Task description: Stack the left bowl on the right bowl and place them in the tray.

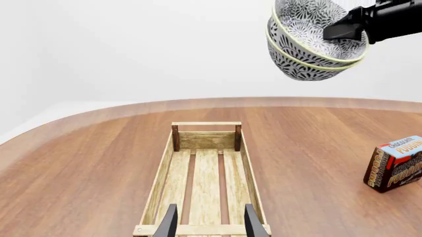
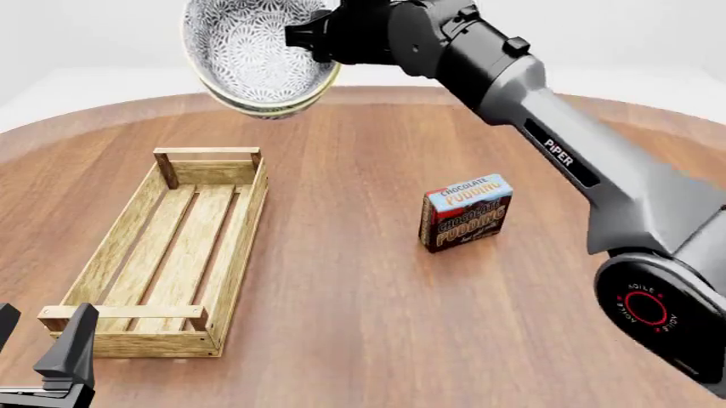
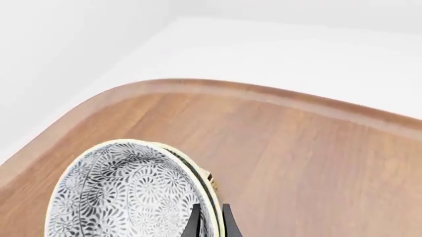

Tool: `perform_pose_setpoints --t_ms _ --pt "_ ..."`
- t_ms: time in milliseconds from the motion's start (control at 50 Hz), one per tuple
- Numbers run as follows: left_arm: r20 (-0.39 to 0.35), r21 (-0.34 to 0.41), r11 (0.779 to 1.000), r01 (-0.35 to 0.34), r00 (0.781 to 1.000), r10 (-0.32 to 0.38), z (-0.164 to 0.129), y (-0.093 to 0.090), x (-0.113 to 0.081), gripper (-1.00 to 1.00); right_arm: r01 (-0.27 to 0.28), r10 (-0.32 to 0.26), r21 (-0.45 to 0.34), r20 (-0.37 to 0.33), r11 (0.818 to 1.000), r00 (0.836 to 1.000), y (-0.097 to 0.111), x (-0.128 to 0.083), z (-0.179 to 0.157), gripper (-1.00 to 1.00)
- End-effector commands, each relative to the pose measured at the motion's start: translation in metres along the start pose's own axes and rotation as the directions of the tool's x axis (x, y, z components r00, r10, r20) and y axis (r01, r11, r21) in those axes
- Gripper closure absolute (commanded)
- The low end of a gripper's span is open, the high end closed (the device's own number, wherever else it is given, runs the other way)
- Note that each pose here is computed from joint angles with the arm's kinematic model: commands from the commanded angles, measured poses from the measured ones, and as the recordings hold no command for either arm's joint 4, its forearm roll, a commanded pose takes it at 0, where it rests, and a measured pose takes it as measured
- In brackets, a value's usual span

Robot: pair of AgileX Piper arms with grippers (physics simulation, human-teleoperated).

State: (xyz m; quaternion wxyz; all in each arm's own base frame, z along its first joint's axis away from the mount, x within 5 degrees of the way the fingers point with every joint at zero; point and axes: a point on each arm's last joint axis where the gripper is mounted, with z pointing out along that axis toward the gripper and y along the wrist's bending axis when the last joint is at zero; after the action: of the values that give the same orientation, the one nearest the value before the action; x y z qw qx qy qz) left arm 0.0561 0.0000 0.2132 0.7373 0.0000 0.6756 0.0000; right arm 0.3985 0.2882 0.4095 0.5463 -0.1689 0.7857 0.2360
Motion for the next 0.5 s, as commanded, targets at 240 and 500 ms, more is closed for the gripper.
perform_pose_setpoints --t_ms 240,500 --pt "0.000 0.000 1.000 0.000 1.000 0.000 0.000 0.000 0.000 -1.00 -0.047 0.050 -0.110 0.024 0.993 0.998 0.048 0.038 0.074 1.00" --pt "0.000 0.000 1.000 0.000 1.000 0.000 0.000 0.000 0.000 -1.00 -0.080 0.083 -0.143 0.011 0.986 0.997 0.064 0.070 0.099 1.00"
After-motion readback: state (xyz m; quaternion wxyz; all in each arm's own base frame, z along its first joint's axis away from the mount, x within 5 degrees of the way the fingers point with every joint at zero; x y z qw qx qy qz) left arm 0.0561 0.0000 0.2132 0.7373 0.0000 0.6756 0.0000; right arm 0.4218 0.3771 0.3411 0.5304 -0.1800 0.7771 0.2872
